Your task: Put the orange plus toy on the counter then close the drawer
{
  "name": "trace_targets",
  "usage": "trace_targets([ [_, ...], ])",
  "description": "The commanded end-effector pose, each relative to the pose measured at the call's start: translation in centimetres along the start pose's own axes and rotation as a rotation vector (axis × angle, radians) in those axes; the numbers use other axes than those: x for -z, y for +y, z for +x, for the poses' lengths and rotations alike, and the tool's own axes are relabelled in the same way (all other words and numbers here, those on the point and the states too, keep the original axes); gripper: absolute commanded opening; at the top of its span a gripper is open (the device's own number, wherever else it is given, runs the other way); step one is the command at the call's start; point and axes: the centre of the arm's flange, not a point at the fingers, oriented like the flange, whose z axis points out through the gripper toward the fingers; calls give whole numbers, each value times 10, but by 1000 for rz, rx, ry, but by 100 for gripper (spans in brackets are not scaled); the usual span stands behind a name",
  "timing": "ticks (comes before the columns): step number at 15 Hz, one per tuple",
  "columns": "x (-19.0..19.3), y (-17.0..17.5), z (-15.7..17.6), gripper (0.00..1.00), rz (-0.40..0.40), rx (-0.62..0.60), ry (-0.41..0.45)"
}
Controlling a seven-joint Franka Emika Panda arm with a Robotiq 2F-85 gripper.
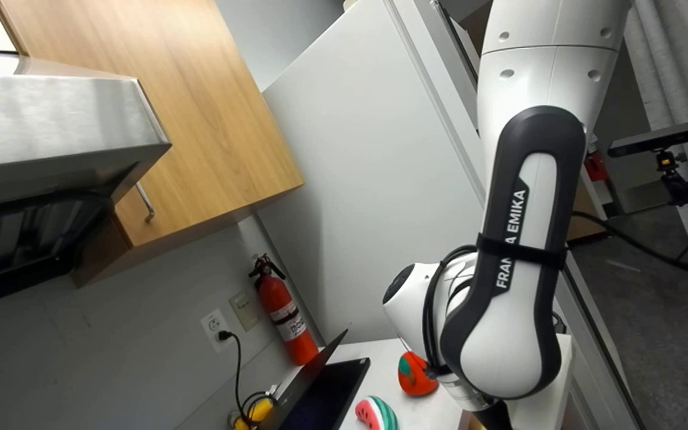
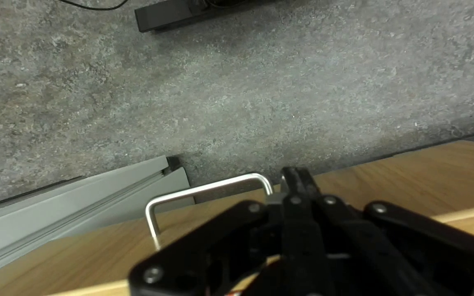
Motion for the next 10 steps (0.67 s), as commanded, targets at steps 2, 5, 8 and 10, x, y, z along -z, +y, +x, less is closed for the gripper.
trace_targets([
  [2, -7, -8, 27, 0, -7, -12, -3],
  [5, -6, -9, 33, 0, -5, -28, 20],
  [8, 0, -10, 41, 0, -9, -55, 56],
  [10, 6, -9, 44, 0, -17, -79, 87],
])
